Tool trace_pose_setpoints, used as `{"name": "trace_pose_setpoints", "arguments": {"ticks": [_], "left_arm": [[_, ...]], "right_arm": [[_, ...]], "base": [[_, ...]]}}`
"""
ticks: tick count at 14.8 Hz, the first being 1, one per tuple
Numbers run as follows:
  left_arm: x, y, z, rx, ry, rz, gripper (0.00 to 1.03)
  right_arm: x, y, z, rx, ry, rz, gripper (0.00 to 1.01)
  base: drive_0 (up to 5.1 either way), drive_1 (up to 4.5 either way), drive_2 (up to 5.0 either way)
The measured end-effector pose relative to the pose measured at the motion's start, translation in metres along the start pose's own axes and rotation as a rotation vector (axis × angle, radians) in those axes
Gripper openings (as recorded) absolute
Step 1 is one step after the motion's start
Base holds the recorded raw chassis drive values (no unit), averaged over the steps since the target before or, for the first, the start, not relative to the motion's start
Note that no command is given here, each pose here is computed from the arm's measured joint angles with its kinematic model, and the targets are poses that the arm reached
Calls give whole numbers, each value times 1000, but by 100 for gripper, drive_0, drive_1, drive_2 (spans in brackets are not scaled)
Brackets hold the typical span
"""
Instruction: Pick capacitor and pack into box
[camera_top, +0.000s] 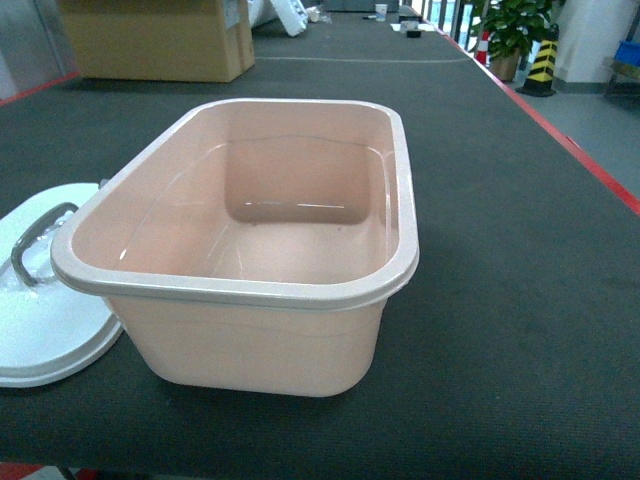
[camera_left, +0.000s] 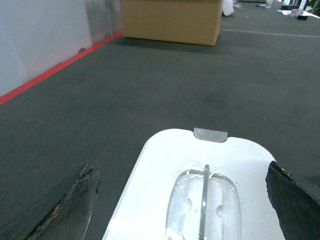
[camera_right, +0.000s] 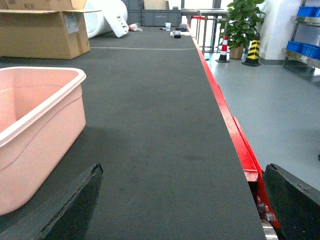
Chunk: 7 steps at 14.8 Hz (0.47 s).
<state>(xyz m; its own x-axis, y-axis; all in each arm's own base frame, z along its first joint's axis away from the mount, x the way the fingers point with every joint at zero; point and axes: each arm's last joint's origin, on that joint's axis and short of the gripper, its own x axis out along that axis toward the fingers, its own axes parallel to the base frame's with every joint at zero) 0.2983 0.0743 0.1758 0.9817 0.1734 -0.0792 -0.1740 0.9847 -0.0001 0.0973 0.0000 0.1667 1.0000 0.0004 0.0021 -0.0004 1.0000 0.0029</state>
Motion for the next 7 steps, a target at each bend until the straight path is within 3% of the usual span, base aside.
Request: {"name": "trace_pose_setpoints", "arguments": {"ticks": [2, 5, 7], "left_arm": [[32, 1, -18, 6, 18, -48, 98], [75, -6, -64, 12, 146, -129, 98], [87, -11, -83, 23, 196, -183, 98]], "right_arm": [[0, 0, 0, 0, 0, 0, 98], [0, 0, 0, 0, 0, 0, 98], [0, 0, 0, 0, 0, 0, 98]], "base": [[0, 0, 0], [0, 0, 0], [0, 0, 0]]}}
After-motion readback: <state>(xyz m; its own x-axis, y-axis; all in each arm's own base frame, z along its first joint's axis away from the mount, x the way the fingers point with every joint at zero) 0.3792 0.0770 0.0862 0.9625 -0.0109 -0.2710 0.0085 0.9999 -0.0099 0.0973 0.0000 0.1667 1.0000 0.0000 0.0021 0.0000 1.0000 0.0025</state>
